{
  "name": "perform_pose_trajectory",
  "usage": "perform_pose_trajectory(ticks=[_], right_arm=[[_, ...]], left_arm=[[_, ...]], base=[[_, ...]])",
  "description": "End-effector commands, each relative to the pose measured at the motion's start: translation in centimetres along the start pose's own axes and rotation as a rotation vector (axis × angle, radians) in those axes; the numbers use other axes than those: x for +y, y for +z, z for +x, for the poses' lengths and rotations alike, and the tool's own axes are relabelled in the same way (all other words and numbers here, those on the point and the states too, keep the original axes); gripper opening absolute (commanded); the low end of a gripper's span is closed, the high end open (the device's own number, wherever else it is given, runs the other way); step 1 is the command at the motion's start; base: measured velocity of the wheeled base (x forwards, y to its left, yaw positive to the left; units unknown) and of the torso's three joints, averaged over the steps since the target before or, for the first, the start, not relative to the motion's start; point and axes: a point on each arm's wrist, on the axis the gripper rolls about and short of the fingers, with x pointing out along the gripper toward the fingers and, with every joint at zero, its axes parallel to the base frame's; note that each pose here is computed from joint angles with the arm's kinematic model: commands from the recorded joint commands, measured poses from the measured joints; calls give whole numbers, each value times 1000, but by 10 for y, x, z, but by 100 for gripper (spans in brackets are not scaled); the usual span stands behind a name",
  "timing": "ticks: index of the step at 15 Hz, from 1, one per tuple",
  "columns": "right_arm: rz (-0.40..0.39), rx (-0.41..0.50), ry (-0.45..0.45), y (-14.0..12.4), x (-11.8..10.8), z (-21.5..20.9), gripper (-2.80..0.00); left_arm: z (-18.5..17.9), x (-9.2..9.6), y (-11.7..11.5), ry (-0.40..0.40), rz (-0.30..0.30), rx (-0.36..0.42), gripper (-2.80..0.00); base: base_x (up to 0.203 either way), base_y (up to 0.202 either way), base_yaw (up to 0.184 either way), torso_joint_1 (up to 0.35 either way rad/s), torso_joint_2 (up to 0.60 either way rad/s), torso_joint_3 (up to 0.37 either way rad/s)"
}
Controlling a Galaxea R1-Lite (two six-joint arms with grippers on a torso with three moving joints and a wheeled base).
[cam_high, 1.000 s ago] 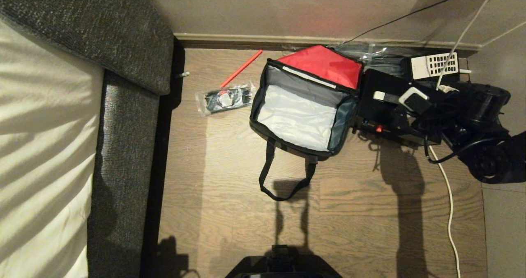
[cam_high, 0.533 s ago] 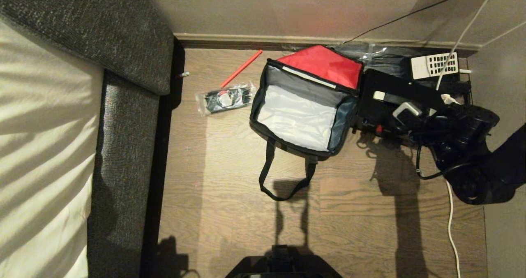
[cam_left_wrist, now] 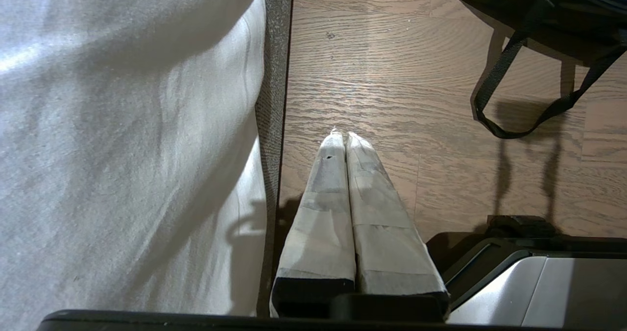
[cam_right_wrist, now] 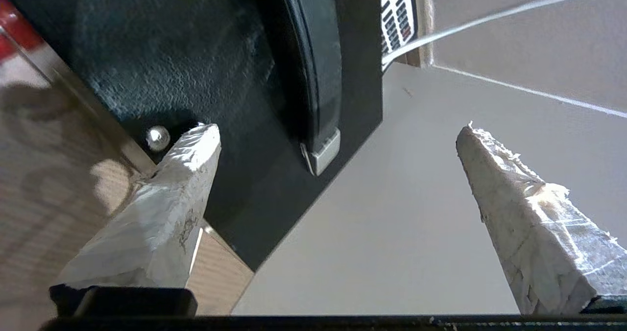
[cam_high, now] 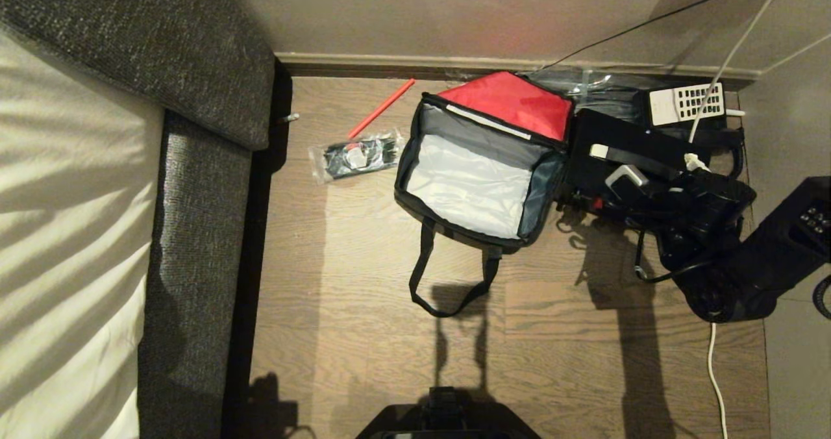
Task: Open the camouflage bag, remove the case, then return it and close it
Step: Grip the handle again
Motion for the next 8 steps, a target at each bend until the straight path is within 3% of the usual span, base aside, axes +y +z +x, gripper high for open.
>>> perform_pose_trajectory(ticks=[1, 4, 8], right_arm=[[-1, 14, 0, -2, 12, 5, 0], [45, 34, -68, 6, 11, 19, 0], [59, 31, -81, 6, 18, 25, 0]], left_arm=[[0, 0, 0, 0, 0, 1, -280], [0, 0, 0, 0, 0, 0, -280], [0, 0, 0, 0, 0, 1, -280]], base=[[0, 0, 0, 0, 0, 0], [0, 0, 0, 0, 0, 0], [0, 0, 0, 0, 0, 0]])
